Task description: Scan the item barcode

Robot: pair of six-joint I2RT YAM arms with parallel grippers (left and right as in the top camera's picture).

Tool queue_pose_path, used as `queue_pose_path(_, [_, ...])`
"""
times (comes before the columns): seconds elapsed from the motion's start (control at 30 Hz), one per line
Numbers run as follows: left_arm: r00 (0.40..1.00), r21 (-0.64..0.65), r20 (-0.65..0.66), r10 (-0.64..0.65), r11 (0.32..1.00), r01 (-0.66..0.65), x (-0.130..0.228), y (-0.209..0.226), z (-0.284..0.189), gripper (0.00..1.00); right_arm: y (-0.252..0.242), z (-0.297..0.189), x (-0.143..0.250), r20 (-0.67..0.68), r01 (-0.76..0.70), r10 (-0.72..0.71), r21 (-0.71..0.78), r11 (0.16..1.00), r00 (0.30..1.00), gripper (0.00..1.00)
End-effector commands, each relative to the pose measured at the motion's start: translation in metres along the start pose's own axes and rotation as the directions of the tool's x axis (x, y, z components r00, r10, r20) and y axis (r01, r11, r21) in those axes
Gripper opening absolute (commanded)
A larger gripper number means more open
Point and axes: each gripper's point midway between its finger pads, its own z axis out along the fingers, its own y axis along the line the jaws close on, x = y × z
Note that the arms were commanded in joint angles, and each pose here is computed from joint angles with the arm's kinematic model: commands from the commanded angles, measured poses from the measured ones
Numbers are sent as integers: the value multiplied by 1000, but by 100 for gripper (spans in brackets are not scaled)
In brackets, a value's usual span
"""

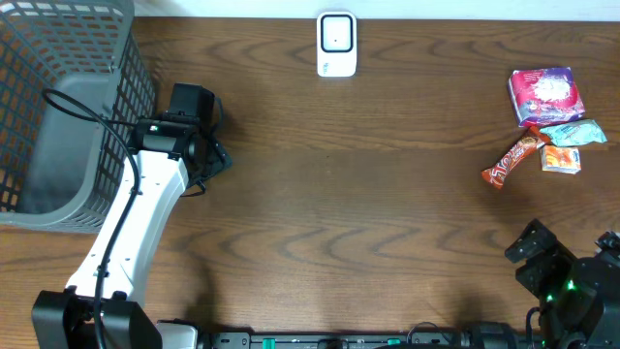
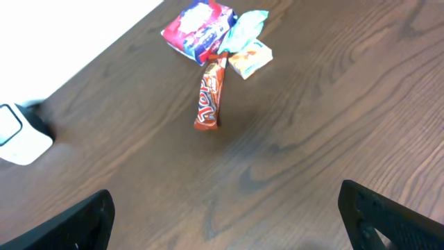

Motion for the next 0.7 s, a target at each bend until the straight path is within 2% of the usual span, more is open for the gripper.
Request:
queue_pose_path(0.0, [1000, -7, 1, -1, 1000, 2, 0, 2, 0, 98, 1, 7, 3, 14, 34, -34, -12, 999, 999, 99])
queue_pose_path(0.17, [1000, -7, 0, -1, 1000, 2, 1, 2, 0, 98, 31, 31, 12, 92, 133, -118, -173, 976, 989, 99])
queue_pose_path(0.33, [1000, -7, 0, -1, 1000, 1, 1, 2, 0, 98, 72, 50, 34, 252, 313, -224, -405, 859, 941, 99])
queue_pose_path(0.67, [1000, -7, 0, -1, 1000, 2, 1, 2, 0, 98, 77, 78, 56, 367, 312, -136, -478, 821, 920, 99])
